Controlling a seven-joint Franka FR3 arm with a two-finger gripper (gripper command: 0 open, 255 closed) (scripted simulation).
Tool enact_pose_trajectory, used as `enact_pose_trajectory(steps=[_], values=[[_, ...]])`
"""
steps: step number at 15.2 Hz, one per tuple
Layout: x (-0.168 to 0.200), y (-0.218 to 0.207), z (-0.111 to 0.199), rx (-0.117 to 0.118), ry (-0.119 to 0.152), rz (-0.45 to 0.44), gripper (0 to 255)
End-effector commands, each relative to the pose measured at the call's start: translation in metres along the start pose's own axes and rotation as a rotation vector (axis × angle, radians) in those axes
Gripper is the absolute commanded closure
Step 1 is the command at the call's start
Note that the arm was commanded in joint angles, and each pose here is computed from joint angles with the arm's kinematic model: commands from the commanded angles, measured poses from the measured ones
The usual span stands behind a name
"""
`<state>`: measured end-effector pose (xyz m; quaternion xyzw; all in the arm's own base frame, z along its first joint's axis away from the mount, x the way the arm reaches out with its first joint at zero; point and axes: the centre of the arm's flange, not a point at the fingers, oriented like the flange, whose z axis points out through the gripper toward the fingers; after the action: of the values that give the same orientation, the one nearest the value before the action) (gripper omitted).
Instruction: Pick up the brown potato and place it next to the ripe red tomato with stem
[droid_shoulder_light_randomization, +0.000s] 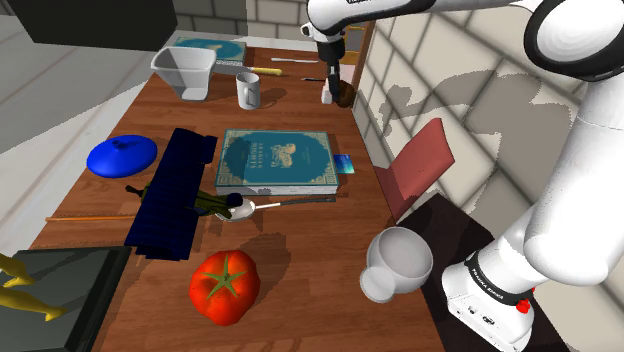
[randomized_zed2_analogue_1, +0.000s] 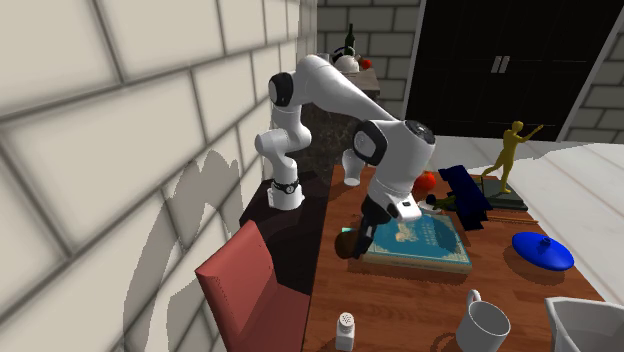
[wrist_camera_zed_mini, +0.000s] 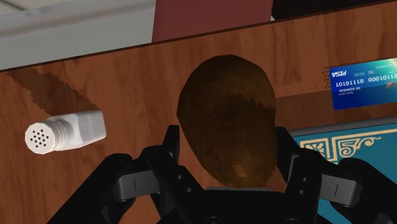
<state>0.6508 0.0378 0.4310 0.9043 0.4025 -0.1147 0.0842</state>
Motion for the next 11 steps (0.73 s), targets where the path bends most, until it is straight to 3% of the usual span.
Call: enact_pose_trajectory(steps=[1,7,11], values=[[-0.003,0.000,-0.011,0.000,0.000,0.000,255],[-0.011,0.002,-0.038,0.000,0.000,0.000,255],[-0.012,-0.051,-0.041,0.000,0.000,0.000,255]])
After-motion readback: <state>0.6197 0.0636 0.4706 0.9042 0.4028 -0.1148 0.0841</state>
